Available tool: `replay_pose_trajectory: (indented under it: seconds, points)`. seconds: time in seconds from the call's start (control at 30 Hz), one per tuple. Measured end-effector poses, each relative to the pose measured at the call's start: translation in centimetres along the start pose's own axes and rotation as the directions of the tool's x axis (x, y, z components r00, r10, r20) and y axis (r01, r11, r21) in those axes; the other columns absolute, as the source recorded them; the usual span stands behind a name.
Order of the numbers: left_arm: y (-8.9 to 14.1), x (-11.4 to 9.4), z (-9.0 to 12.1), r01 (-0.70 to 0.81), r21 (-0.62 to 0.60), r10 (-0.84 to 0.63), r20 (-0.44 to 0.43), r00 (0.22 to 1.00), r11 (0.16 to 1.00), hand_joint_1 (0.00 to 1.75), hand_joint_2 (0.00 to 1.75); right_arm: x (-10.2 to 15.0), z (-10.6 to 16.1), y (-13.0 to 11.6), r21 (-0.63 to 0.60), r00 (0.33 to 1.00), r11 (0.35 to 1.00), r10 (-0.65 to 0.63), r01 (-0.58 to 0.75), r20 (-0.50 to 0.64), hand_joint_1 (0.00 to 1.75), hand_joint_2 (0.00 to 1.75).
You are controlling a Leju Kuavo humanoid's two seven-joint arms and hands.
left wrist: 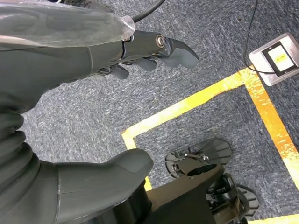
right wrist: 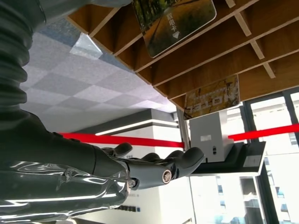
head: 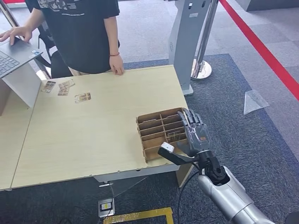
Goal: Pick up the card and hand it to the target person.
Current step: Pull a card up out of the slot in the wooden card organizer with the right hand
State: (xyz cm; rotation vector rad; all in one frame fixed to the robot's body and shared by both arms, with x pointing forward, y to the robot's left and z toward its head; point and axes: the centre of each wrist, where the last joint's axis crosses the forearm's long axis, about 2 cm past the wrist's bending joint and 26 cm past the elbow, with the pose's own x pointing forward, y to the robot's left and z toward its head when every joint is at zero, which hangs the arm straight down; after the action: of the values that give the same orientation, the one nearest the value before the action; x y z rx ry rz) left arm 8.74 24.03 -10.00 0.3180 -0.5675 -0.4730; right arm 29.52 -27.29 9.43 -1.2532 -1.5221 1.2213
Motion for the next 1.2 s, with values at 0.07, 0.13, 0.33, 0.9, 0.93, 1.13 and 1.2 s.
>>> replay_pose_trajectory:
  seconds: [0.07, 0.13, 0.33, 0.9, 0.93, 1.13, 1.2]
  points:
    - [0.0, 0.0, 0.0, 0.001, -0.003, -0.001, 0.000, 1.000, 1.000, 0.00, 1.75, 0.5, 0.1, 0.2, 0.007, 1.000, 1.000, -0.003, 0.003, 0.010, 0.00, 1.75]
    - [-0.1, 0.1, 0.0, 0.004, -0.008, -0.004, 0.001, 1.000, 1.000, 0.00, 1.75, 0.8, 0.1, 0.1, 0.002, 1.000, 1.000, -0.005, 0.005, 0.015, 0.00, 1.75]
    - [-0.3, 0.0, 0.1, 0.009, -0.012, -0.009, 0.000, 1.000, 1.000, 0.00, 1.75, 1.1, -0.9, -1.1, -0.070, 1.000, 0.997, -0.012, 0.013, 0.015, 0.00, 1.75]
    - [-0.3, 0.7, -0.1, 0.049, -0.039, -0.048, 0.027, 0.998, 0.998, 0.00, 1.75, 1.4, -6.0, -5.8, -0.155, 0.998, 0.987, -0.039, 0.046, 0.043, 0.00, 1.75]
    - [-0.3, 0.8, -0.1, 0.053, -0.041, -0.052, 0.028, 0.998, 0.998, 0.00, 1.75, 1.3, -6.2, -5.6, -0.140, 0.998, 0.989, -0.040, 0.046, 0.045, 0.00, 1.75]
    - [-0.1, 1.2, -0.3, 0.070, -0.047, -0.068, 0.042, 0.997, 0.996, 0.00, 1.75, 0.2, -7.7, -4.5, -0.054, 0.997, 0.998, -0.041, 0.045, 0.063, 0.00, 1.75]
    - [-0.1, 1.2, -0.3, 0.069, -0.046, -0.067, 0.043, 0.997, 0.997, 0.00, 1.75, 0.0, -7.8, -4.1, -0.043, 0.997, 0.998, -0.047, 0.050, 0.066, 0.00, 1.75]
